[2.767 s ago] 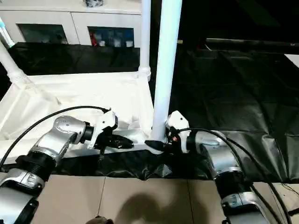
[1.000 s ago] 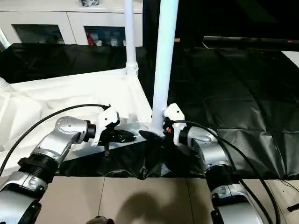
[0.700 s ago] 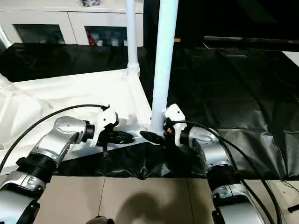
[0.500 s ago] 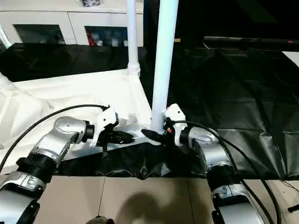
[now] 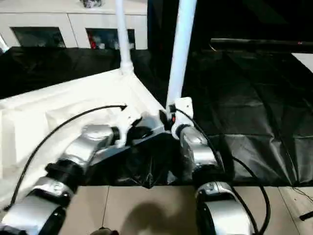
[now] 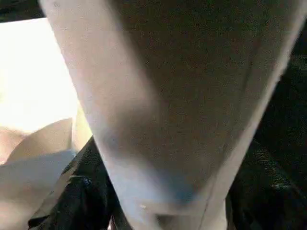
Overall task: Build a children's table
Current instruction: Rotate leg to tighten
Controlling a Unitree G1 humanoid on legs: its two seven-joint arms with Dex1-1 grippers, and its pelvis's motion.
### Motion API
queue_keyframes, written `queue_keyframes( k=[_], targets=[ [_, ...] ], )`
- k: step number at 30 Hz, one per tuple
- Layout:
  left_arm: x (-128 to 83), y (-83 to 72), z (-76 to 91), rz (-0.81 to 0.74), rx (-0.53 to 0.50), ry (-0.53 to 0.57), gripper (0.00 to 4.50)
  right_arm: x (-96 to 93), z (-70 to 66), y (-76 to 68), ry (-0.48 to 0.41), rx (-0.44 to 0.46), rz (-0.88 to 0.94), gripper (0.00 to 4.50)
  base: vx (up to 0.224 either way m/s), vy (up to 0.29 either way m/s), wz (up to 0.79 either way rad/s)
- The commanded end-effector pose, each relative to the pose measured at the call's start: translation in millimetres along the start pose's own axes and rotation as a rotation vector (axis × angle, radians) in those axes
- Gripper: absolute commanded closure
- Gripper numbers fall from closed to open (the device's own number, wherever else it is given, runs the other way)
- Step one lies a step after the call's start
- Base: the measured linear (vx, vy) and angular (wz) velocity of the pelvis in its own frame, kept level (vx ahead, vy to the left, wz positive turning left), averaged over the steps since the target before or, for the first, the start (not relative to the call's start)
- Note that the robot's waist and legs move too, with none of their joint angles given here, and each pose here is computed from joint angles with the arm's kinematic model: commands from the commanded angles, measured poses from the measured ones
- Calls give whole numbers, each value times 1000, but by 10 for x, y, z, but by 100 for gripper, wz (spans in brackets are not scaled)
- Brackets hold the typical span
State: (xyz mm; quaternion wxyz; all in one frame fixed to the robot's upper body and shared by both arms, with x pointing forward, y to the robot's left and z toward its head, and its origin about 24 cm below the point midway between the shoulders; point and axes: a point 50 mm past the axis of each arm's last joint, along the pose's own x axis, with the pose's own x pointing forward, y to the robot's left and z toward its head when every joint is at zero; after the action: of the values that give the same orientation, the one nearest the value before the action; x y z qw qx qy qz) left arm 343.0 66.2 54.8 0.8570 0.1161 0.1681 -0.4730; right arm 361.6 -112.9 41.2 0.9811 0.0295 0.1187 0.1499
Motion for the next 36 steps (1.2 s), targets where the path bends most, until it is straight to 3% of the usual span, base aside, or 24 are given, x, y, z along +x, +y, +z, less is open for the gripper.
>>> queue_keyframes(
  k=[1,4,8,16,17,20,22,33,36],
  targets=[
    [137,-116,264,-39,46,-93,450,49,-121,382,43,41,141,155,0,0,0],
    [135,-135,267,-66,67,-100,450,42,-107,375,32,41,161,120,0,0,0],
    [62,-160,236,-155,103,-119,450,15,-44,234,-3,-2,164,87,0,0,0],
    [41,-159,224,-173,105,-121,450,3,-35,192,-5,-11,168,77,0,0,0],
    [-45,-118,167,-217,115,-103,450,-90,5,30,-3,-100,243,61,0,0,0],
    [-178,-41,88,-270,135,-63,450,-283,47,-149,39,-239,410,61,0,0,0],
    [-237,3,61,-289,146,-44,450,-410,55,-188,64,-280,536,61,0,0,0],
    [-340,57,15,-347,163,-9,450,-582,84,-269,113,-328,683,61,0,0,0],
    [-351,73,14,-347,164,-7,450,-610,107,-292,122,-331,704,98,0,0,0]
  ],
)
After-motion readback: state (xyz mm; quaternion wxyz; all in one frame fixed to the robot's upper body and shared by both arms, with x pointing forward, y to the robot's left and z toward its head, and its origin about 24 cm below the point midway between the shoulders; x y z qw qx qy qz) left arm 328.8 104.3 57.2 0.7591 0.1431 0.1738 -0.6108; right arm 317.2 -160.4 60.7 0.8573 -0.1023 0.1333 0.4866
